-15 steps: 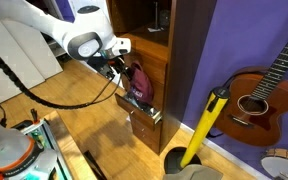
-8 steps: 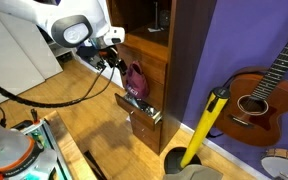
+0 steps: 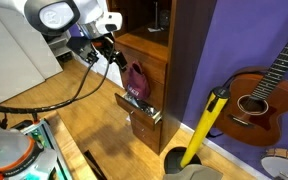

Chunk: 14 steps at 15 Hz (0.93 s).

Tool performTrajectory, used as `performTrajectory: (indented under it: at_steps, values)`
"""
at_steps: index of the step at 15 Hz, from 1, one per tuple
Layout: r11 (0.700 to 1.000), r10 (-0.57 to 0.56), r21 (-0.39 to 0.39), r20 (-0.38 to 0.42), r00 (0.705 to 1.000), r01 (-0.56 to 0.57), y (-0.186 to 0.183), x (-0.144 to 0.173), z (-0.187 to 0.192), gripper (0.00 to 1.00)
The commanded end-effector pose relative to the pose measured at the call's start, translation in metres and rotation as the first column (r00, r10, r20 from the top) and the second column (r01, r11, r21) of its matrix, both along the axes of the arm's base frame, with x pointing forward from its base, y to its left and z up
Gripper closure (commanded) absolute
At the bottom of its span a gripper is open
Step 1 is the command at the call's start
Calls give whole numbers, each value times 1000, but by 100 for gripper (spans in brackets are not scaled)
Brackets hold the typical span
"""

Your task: Hang the hat on the knob of the first top drawer

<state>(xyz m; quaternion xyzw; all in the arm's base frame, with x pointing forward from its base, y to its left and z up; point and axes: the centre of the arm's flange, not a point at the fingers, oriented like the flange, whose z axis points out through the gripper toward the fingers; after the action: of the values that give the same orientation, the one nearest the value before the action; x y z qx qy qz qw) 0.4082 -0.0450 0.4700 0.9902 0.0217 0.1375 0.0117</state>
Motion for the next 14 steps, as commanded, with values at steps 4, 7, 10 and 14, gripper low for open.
performTrajectory:
  at_steps: [4,7,10,14]
  values:
    - [998,50,-48,73,996,-47,-32,-21,51,0]
    - [997,49,-63,90,995,-44,-39,-25,71,0]
    - [998,37,-47,80,996,-33,-43,-30,89,0]
    - [999,30,-46,84,996,-26,-45,-35,106,0]
